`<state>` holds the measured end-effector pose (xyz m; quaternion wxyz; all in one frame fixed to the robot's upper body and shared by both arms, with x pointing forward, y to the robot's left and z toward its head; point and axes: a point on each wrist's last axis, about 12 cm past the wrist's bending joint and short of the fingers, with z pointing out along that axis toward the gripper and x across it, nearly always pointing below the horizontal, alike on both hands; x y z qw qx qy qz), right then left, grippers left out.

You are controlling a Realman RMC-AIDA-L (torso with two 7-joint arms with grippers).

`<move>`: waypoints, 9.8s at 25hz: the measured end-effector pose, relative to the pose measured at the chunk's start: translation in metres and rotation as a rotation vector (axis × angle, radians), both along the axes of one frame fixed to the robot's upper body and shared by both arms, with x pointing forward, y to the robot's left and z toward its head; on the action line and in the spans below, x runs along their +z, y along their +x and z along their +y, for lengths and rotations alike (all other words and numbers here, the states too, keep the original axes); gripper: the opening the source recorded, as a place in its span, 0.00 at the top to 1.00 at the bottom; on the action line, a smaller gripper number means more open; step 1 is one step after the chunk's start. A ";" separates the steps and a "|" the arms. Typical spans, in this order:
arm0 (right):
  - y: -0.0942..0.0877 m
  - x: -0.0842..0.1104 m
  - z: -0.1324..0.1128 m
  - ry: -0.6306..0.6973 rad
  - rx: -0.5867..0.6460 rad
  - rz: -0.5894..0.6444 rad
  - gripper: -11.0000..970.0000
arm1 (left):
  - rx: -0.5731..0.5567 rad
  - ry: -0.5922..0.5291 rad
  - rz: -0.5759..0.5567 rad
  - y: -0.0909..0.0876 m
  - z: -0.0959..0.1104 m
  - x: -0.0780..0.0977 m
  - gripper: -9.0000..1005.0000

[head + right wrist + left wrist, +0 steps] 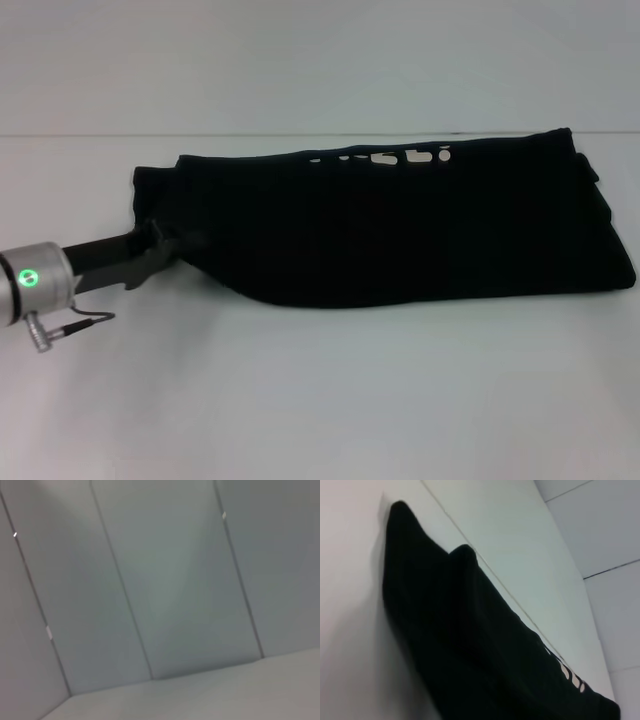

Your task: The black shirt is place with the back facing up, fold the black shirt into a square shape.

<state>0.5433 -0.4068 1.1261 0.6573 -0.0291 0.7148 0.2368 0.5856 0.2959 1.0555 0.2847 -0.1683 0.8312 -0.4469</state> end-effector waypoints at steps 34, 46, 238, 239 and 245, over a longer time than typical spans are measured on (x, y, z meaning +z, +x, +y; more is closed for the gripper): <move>-0.007 -0.017 -0.009 0.063 -0.065 0.042 0.38 | 0.076 0.054 -0.053 0.025 0.037 0.052 0.96; 0.001 -0.013 -0.003 0.057 -0.040 0.033 0.38 | -0.307 0.022 -0.127 0.072 -0.104 0.110 0.95; 0.122 0.075 0.064 0.075 0.128 0.803 0.40 | -0.370 -0.064 0.174 -0.004 -0.088 0.015 0.23; 0.122 0.075 0.064 0.075 0.128 0.803 0.36 | -0.349 -0.050 0.176 -0.003 -0.085 0.013 0.23; 0.121 0.073 0.062 0.079 0.119 0.804 0.26 | -0.305 -0.015 0.181 -0.003 -0.068 0.009 0.23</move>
